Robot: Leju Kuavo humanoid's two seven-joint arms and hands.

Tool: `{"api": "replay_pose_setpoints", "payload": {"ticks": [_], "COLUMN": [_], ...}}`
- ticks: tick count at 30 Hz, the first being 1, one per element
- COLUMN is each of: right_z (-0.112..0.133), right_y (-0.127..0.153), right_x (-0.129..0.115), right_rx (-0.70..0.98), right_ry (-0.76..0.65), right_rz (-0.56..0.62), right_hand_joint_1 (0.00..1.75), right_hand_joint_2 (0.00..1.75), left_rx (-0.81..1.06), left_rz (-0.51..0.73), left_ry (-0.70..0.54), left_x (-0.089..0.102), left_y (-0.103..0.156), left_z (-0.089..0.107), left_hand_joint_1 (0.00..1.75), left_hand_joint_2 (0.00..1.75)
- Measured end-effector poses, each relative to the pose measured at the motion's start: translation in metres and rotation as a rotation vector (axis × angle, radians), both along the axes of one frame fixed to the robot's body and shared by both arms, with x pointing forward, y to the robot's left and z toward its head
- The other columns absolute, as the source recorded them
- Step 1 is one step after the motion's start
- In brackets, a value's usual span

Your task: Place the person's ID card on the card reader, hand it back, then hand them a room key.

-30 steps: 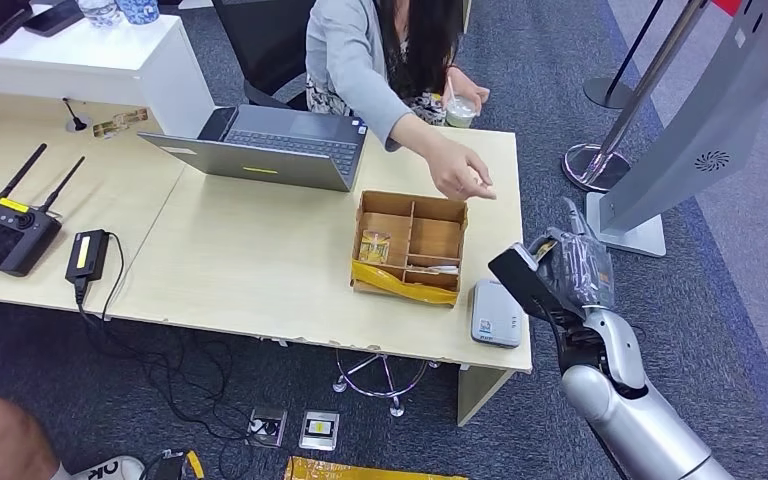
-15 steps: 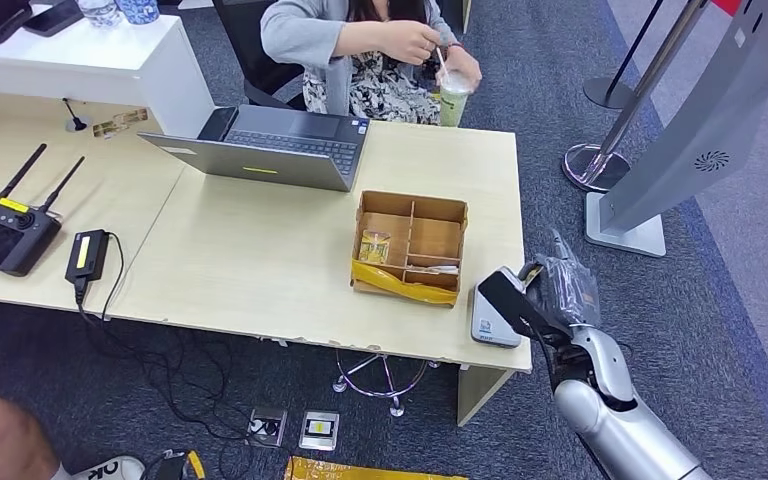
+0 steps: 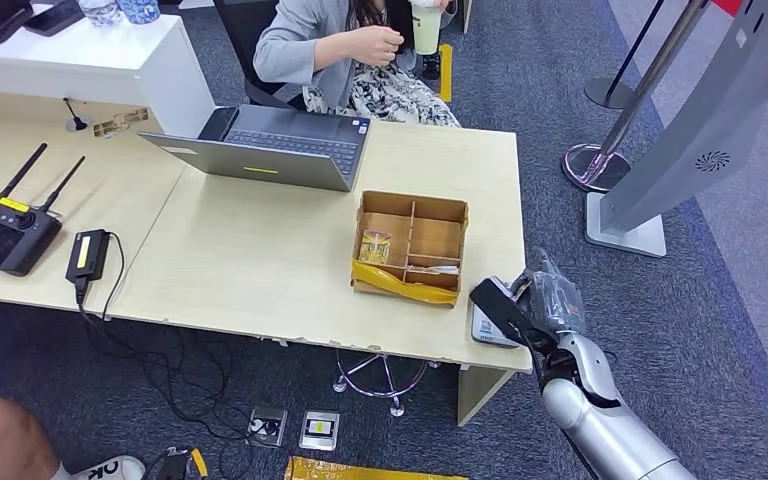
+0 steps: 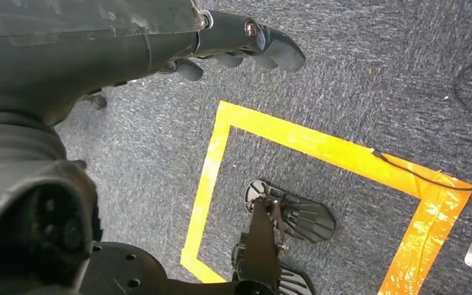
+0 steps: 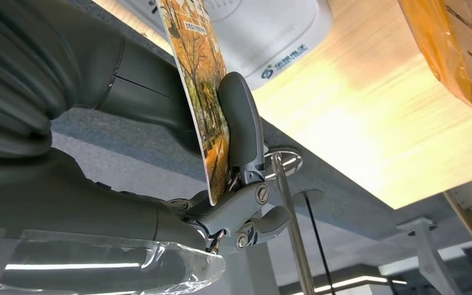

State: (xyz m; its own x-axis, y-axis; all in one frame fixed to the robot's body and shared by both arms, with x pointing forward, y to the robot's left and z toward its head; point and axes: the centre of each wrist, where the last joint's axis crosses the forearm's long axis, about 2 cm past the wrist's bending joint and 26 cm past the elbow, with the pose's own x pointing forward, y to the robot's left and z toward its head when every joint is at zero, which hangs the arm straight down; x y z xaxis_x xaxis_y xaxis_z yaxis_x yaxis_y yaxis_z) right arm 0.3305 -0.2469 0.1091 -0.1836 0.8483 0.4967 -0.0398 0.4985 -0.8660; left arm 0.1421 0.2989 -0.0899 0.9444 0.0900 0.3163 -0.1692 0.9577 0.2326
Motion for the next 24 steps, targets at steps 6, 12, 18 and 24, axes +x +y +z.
{"api": "replay_pose_setpoints", "payload": {"ticks": [6, 12, 18, 24], "right_z": [-0.01, -0.013, -0.016, -0.017], "right_y": [0.0, -0.001, -0.002, -0.005], "right_x": [0.003, 0.008, 0.011, 0.015], "right_rx": [0.002, 0.017, 0.046, 0.057], "right_ry": [0.03, 0.046, 0.063, 0.069], "right_rz": [-0.02, -0.037, -0.051, -0.071], "right_hand_joint_1": [1.75, 1.75, 1.75, 1.75], "right_hand_joint_2": [1.75, 1.75, 1.75, 1.75], "left_rx": [-0.004, -0.01, -0.013, -0.014], "left_rz": [-0.007, -0.006, -0.005, -0.002], "left_ry": [0.004, 0.004, 0.005, 0.007], "left_x": [0.004, 0.005, 0.005, 0.005], "left_y": [-0.001, -0.002, -0.002, -0.002], "left_z": [0.001, 0.001, 0.001, 0.001], "left_hand_joint_1": [0.0, 0.0, 0.0, 0.0], "left_hand_joint_2": [0.0, 0.0, 0.0, 0.0]}}
